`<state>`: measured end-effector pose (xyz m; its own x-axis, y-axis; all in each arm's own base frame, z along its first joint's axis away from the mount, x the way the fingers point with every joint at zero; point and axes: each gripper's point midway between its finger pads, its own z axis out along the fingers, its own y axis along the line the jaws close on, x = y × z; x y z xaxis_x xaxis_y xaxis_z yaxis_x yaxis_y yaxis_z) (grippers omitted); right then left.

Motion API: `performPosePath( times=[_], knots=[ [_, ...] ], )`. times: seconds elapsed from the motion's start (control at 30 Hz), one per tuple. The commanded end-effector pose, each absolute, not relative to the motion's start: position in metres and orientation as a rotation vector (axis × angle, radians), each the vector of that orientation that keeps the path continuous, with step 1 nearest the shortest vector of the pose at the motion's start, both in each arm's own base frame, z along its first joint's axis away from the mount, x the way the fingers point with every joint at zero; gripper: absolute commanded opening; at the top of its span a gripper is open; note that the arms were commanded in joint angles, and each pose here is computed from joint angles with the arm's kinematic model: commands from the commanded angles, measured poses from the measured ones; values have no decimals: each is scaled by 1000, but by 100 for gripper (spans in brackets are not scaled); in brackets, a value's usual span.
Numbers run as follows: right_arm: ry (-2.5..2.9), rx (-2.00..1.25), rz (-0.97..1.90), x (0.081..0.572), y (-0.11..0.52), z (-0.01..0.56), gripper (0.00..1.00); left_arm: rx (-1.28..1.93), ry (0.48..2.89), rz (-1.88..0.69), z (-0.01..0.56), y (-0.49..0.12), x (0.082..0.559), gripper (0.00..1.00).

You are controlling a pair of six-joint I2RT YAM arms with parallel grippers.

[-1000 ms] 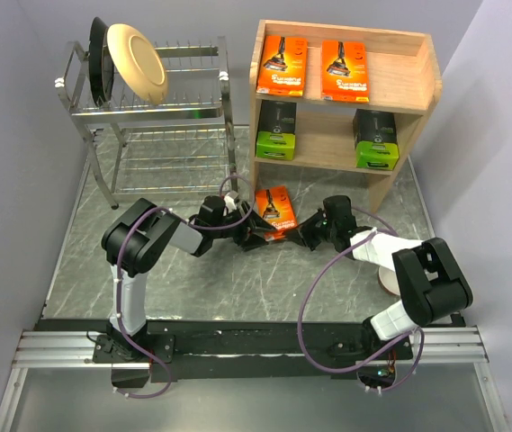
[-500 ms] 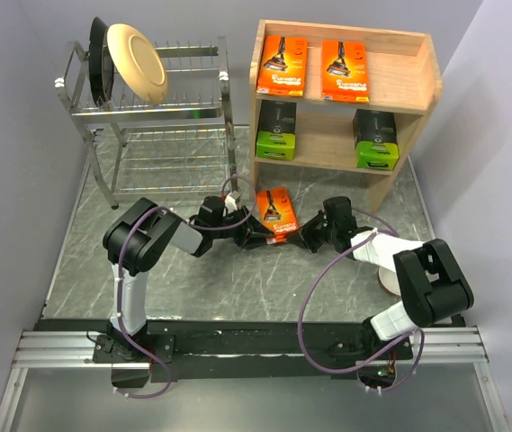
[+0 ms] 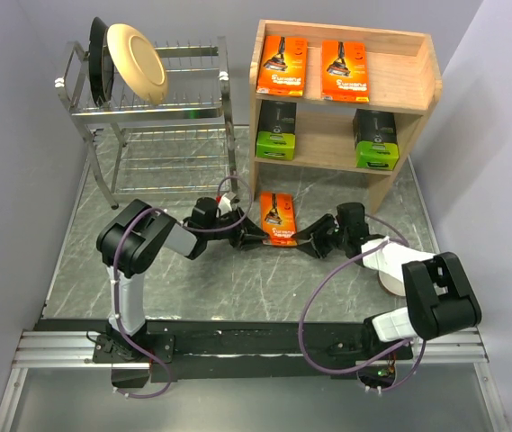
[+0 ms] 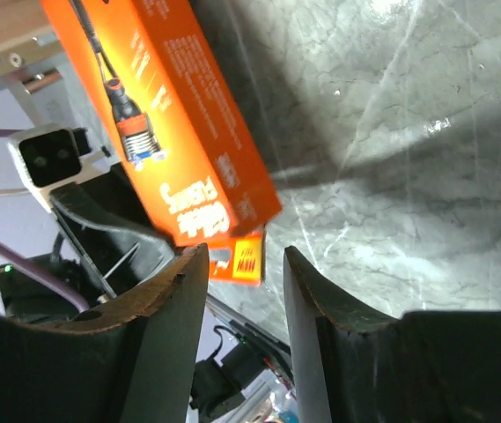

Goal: Place and organize the shaving razors onto the shelf

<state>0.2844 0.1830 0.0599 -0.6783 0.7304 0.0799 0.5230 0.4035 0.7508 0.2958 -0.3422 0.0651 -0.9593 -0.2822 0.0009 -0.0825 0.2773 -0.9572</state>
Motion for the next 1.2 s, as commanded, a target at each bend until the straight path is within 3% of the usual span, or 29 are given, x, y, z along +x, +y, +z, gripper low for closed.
performPosePath(
  times=[0.0, 0.2, 0.37, 0.7, 0.8, 1.0, 1.17],
  knots=[
    [2363, 1059, 1213, 292, 189, 63, 47, -248, 2274, -1837, 100, -346, 294, 33],
    [2345, 1089, 1244, 294, 192, 51, 47, -237, 2257, -1879, 109, -352, 295, 34],
    [2329, 1099, 1282, 304, 196, 54, 39, -247, 2260, -1884, 107, -351, 293, 36],
    [2319, 1180, 1322, 305, 200, 50, 58, -295, 2229, -1943, 120, -347, 298, 36],
    [2306, 1172, 1338, 308, 201, 53, 57, -296, 2213, -1967, 127, -347, 301, 38],
    [2254, 1157, 1384, 325, 205, 64, 45, -323, 2231, -1989, 123, -344, 296, 37],
    [2254, 1190, 1389, 329, 207, 62, 56, -358, 2239, -1991, 124, -340, 299, 37]
  ],
)
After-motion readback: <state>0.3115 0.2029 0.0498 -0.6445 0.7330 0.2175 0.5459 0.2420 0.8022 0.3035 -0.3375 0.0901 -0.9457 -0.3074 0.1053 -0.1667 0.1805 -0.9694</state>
